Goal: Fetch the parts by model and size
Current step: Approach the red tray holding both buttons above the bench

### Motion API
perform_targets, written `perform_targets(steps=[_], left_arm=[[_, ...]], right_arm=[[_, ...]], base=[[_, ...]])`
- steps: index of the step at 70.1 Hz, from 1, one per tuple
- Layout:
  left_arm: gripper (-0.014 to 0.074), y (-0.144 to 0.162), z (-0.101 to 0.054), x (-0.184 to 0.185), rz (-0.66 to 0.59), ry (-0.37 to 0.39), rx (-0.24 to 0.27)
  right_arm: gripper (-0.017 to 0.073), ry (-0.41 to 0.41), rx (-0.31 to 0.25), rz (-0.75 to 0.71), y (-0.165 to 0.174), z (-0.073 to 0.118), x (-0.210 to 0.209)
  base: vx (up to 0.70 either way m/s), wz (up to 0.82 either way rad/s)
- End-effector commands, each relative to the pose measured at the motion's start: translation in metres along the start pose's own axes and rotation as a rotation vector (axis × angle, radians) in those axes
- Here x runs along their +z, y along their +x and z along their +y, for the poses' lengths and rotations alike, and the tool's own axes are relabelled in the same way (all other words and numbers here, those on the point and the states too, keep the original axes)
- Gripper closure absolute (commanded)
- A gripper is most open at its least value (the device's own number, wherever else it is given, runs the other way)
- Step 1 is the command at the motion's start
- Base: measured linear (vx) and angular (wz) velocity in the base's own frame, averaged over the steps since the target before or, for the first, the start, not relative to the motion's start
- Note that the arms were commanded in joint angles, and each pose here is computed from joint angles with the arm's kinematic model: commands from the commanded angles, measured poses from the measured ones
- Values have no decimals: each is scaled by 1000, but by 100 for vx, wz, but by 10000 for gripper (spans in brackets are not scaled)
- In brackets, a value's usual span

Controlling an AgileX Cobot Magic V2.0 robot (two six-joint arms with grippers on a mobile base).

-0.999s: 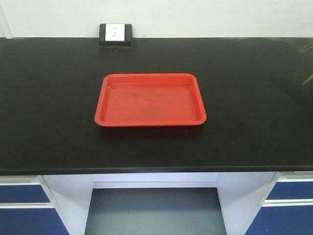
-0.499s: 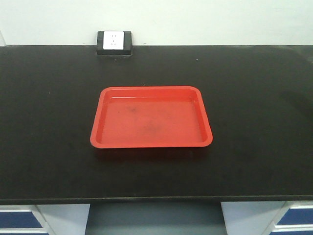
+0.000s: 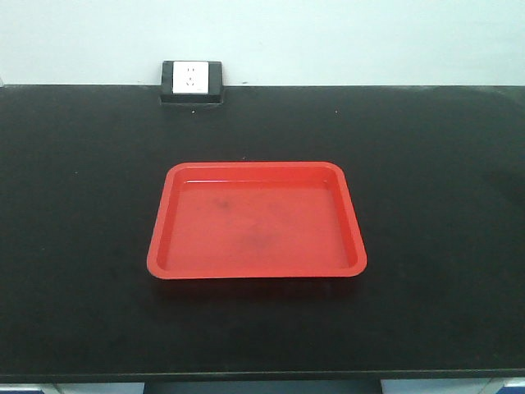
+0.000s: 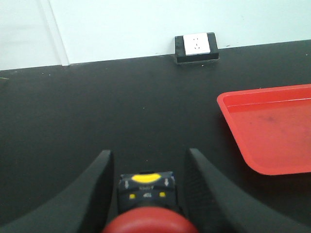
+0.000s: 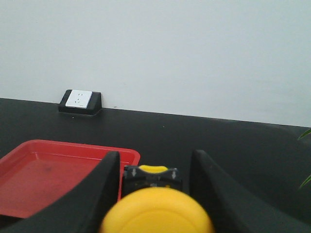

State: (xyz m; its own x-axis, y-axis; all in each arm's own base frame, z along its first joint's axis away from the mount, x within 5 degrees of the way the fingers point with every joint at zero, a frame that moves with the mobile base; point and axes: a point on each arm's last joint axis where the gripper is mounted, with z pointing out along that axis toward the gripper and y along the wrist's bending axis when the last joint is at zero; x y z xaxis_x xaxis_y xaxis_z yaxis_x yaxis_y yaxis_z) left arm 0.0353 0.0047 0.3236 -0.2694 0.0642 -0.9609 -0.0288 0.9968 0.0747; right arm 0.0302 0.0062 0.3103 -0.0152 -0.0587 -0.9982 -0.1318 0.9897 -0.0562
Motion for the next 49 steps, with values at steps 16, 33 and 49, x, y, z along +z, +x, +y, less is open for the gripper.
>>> perform_targets(steps=[16, 33, 49], left_arm=[[601, -13, 1, -2, -88, -1, -6], [601, -13, 1, -2, -88, -1, -6], [601, -13, 1, -2, -88, -1, -6]], right_arm=[[568, 16, -7, -92, -15, -1, -1], [568, 16, -7, -92, -15, -1, -1], [568, 16, -7, -92, -15, -1, -1]], base=[[7, 1], [4, 0], [4, 1]])
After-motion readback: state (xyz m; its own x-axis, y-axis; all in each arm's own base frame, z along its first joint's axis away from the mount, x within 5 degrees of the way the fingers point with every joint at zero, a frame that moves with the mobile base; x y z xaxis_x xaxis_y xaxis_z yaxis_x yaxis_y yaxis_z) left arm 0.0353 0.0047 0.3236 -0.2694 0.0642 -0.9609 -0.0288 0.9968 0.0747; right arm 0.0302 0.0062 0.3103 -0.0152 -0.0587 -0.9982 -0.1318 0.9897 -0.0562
